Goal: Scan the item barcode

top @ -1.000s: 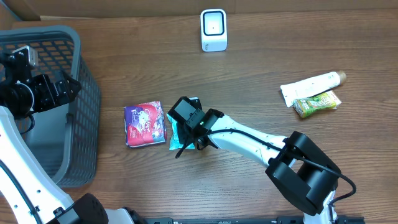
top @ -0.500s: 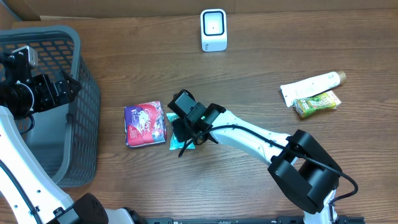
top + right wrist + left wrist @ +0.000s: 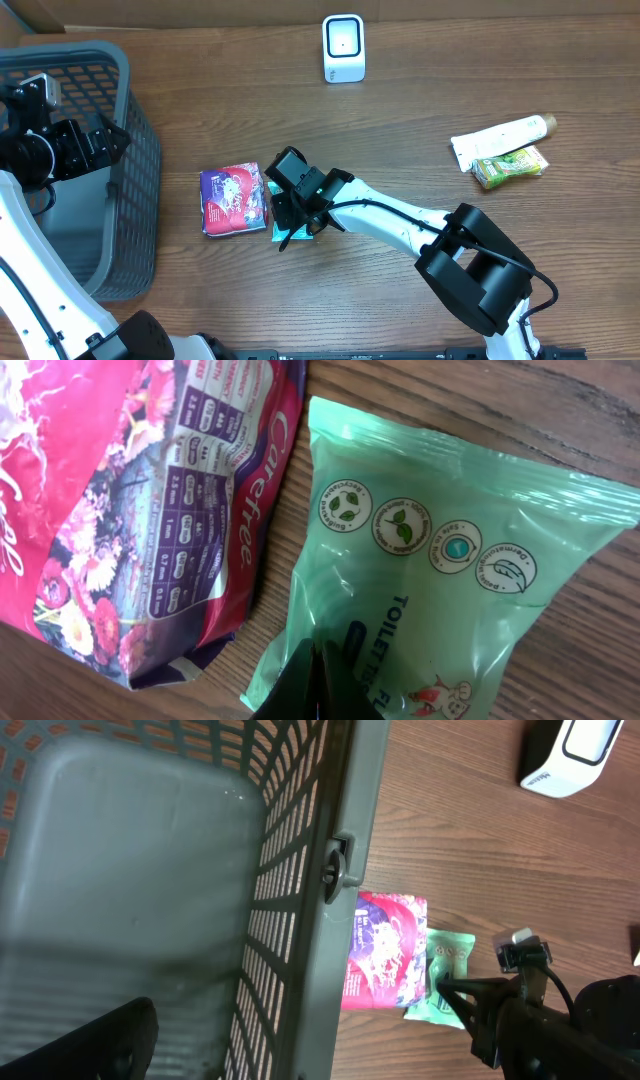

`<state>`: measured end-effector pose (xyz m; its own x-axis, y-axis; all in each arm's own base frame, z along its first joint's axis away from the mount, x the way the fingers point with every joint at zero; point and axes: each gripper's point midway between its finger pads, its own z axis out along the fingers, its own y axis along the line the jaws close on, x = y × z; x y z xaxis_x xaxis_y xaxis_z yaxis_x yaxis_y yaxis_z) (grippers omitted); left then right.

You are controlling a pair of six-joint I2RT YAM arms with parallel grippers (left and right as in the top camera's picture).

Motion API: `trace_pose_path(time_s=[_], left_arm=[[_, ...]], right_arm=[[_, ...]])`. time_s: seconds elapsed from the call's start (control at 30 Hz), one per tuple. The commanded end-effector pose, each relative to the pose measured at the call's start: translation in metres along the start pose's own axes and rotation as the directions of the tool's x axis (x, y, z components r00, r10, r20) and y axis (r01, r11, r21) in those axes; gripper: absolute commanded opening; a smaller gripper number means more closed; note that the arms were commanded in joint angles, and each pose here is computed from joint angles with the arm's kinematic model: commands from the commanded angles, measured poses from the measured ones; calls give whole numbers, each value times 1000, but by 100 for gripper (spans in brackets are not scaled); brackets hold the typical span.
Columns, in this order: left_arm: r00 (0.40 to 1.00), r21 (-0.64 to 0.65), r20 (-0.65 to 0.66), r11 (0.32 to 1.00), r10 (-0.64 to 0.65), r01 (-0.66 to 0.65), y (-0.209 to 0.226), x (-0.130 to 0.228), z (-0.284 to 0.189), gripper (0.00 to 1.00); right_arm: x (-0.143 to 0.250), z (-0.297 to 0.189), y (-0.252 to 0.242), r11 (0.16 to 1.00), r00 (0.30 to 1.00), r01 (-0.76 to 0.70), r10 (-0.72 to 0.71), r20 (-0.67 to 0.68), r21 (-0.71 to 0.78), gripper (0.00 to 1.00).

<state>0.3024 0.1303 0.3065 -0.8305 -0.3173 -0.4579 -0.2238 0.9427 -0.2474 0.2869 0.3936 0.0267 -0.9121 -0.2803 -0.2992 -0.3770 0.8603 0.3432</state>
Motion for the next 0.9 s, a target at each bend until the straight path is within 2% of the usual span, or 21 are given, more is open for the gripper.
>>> trace_pose_path(time_s=[0.0, 0.2, 0.4, 0.6, 0.7, 0.87], left_arm=[[1000, -1, -4, 1000, 3, -3, 1, -1, 2, 100], [1000, -1, -4, 1000, 4, -4, 1, -1, 2, 100], [1000, -1, -4, 1000, 3, -3, 1, -1, 2, 100], [1000, -1, -4, 1000, 4, -4, 1, -1, 2, 100], [1000, -1, -4, 1000, 4, -4, 1, -1, 2, 100], [1000, -1, -4, 1000, 4, -4, 1, -1, 2, 100]], right_arm=[[2, 9, -12, 998, 999, -44, 45, -12, 47, 4], [10, 0, -61, 960, 972, -215, 228, -54, 180, 4], [3, -12, -102, 934, 936, -315, 335, -106, 170, 4], [-16, -34, -126, 967, 960, -224, 241, -144, 125, 4], [-22, -49, -136, 986, 977, -106, 128, -173, 131, 4], [-24, -66, -169, 962, 976, 84, -26, -216, 262, 12]])
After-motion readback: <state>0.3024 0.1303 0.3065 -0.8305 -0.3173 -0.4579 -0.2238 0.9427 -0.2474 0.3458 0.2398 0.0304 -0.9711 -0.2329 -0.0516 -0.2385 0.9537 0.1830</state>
